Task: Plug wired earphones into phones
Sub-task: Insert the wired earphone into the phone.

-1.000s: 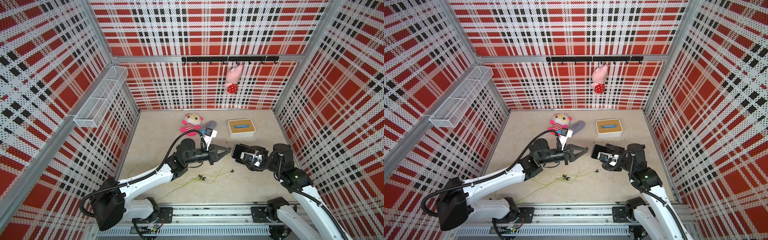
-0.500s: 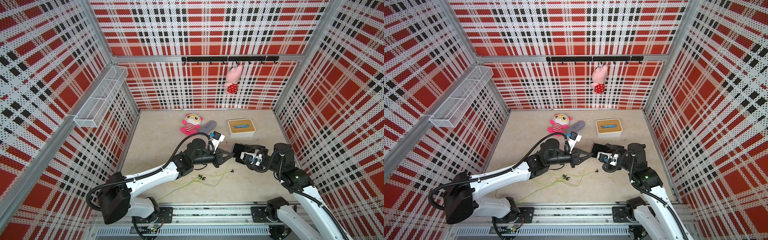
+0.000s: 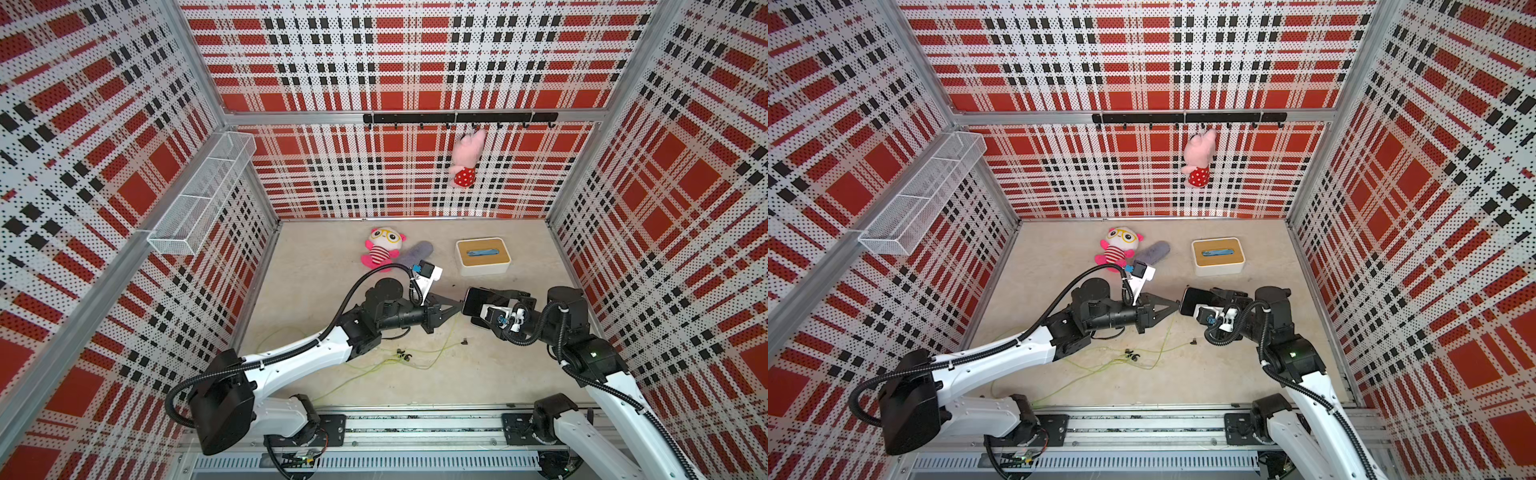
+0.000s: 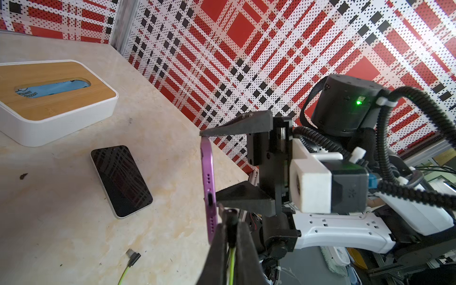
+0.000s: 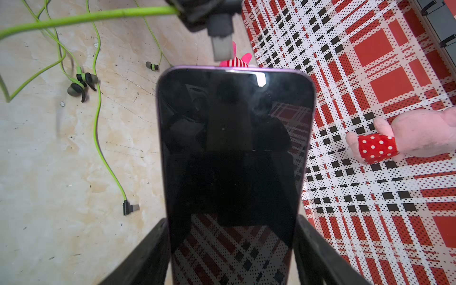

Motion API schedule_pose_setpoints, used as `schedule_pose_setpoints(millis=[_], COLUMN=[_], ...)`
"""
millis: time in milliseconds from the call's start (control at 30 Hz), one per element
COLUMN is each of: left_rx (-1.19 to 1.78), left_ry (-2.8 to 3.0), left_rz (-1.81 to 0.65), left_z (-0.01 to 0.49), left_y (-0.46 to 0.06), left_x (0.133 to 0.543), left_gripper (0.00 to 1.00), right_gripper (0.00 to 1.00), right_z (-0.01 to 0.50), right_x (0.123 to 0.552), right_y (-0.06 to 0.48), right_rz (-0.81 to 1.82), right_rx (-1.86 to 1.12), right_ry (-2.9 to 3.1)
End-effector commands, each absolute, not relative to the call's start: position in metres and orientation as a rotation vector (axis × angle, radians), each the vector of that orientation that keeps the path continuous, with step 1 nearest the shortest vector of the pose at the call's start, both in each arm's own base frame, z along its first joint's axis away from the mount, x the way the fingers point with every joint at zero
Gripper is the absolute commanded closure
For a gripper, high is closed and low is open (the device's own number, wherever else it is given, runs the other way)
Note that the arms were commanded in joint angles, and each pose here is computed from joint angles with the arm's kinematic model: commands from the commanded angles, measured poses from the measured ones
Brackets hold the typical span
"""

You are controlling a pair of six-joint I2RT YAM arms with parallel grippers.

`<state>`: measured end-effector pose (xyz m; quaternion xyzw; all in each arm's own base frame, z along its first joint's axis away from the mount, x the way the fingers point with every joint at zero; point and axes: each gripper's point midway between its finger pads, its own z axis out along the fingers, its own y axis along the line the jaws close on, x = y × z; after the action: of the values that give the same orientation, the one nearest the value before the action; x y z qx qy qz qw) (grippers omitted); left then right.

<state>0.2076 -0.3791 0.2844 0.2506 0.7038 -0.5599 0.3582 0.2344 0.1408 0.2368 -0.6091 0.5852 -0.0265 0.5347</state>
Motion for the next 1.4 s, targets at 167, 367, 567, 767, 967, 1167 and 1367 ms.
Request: schedule_pose_setpoints(millis=[167, 367, 567, 767, 967, 1167, 1367], left_rx=[0.666, 0.623, 0.593, 0.631, 0.639, 0.631, 0.64], left_ry=[1.794, 1.752, 1.744, 1.756, 1.764, 1.747, 1.746], left_rz=[-1.468, -1.455, -1.453, -1.48, -1.477, -1.473, -1.482], left_z=[0.284, 0.296, 0.296, 0.292, 0.289, 0.296, 0.297], left_y=[-0.385, -0.372, -0.364, -0.376, -0.379, -0.378, -0.381], left_x=[0.205, 0.21, 0.211, 0.206, 0.207, 0.209, 0.206], left_gripper=[1.0, 1.0, 1.0, 1.0, 1.0, 1.0, 1.0], right_gripper=[0.35, 0.35, 0.35, 0.35, 0.35, 0.35, 0.35], right_z=[0.255, 0.247, 0.248, 0.251, 0.257, 0.257, 0.257], right_x=[0.232, 0.234, 0.233, 0.232, 0.231, 0.23, 0.232], right_y=[0.151, 0.149, 0.15, 0.151, 0.151, 0.152, 0.152], right_rz=[-0.057, -0.069, -0.055, -0.047, -0.059, -0.072, -0.079], right_rx=[-1.454, -1.461, -1.453, -1.457, -1.459, -1.485, -1.476], right_ry=[1.282, 1.311, 1.307, 1.296, 1.281, 1.274, 1.272])
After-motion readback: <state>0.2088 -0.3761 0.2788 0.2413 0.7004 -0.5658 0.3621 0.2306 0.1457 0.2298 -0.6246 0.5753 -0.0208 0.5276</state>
